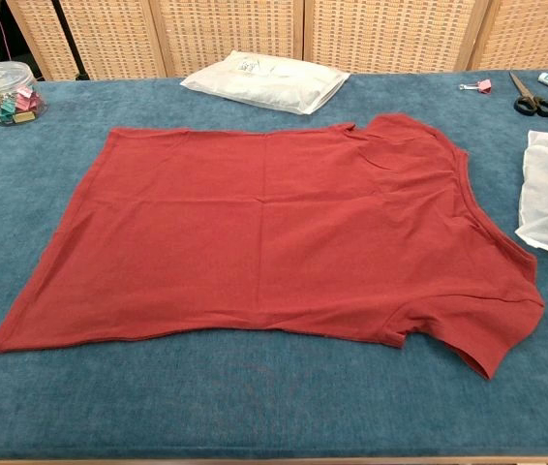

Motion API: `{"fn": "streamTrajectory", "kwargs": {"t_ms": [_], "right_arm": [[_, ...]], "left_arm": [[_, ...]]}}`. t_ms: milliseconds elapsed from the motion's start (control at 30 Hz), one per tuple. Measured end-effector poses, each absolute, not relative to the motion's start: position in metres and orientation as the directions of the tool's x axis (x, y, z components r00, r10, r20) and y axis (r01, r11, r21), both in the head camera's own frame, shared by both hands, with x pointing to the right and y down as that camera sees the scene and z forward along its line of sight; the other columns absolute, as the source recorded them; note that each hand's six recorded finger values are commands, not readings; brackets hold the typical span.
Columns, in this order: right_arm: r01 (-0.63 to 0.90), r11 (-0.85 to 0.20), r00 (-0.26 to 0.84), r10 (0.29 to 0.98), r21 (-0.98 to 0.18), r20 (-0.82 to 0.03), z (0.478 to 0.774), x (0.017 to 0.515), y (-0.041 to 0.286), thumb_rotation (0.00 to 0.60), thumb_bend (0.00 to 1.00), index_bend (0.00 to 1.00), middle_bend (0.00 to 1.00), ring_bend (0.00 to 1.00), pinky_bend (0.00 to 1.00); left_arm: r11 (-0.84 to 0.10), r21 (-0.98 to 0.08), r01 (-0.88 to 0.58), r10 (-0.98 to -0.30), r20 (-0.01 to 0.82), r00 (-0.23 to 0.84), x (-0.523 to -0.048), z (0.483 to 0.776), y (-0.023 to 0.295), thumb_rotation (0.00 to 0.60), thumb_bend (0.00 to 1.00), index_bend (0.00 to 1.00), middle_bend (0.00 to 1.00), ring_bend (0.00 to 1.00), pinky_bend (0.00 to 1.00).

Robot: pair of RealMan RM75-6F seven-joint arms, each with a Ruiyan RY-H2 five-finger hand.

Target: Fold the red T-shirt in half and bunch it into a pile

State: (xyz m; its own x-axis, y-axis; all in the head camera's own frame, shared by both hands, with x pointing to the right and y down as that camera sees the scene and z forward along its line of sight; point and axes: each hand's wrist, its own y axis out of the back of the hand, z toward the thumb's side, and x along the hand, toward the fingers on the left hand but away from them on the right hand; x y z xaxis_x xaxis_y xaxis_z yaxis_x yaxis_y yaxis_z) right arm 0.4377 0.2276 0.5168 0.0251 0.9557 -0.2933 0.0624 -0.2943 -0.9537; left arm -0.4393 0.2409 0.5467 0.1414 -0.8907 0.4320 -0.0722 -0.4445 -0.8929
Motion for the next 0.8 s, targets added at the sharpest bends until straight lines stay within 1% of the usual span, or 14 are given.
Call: {"fn": "streamTrajectory", "kwargs": {"t_ms": [167,300,400,500,633,733,800], "right_arm": [[0.048,-0.319,0.055,0.947,-0.946,-0.317,0.522,0.432,0.231,0.600,0.00,0.09,0.00,0.00,0.00],[0.028,-0.355,0.115,0.930,-0.935,-0.349,0.530,0.423,0.234,0.600,0.00,0.14,0.00,0.00,0.00],[0.017,-0.388,0.193,0.906,-0.921,-0.378,0.538,0.411,0.237,0.600,0.00,0.19,0.00,0.00,0.00],[0.006,-0.420,0.297,0.867,-0.907,-0.400,0.551,0.393,0.239,0.600,0.00,0.24,0.00,0.00,0.00],[-0.025,-0.447,0.444,0.796,-0.894,-0.410,0.580,0.355,0.242,0.600,0.00,0.26,0.00,0.00,0.00],[-0.058,-0.455,0.533,0.738,-0.888,-0.413,0.597,0.325,0.246,0.600,0.00,0.29,0.00,0.00,0.00],[-0.073,-0.457,0.571,0.709,-0.886,-0.413,0.605,0.310,0.247,0.600,0.00,0.32,0.00,0.00,0.00]], "left_arm": [[-0.447,-0.892,-0.064,-0.889,0.435,0.140,-0.439,0.548,0.242,0.600,0.00,0.00,0.00,0.00,0.00],[-0.441,-0.895,-0.065,-0.892,0.429,0.138,-0.440,0.547,0.241,0.600,0.00,0.00,0.00,0.00,0.00],[-0.435,-0.897,-0.073,-0.896,0.424,0.134,-0.440,0.546,0.240,0.600,0.00,0.00,0.00,0.00,0.00],[-0.435,-0.898,-0.074,-0.897,0.424,0.125,-0.442,0.546,0.238,0.600,0.00,0.00,0.00,0.00,0.00],[-0.435,-0.898,-0.074,-0.898,0.425,0.114,-0.443,0.547,0.237,0.600,0.00,0.00,0.00,0.00,0.00],[-0.436,-0.897,-0.075,-0.898,0.428,0.105,-0.444,0.548,0.236,0.600,0.00,0.00,0.00,0.00,0.00],[-0.439,-0.895,-0.074,-0.897,0.432,0.099,-0.445,0.549,0.235,0.600,0.00,0.00,0.00,0.00,0.00]]}}
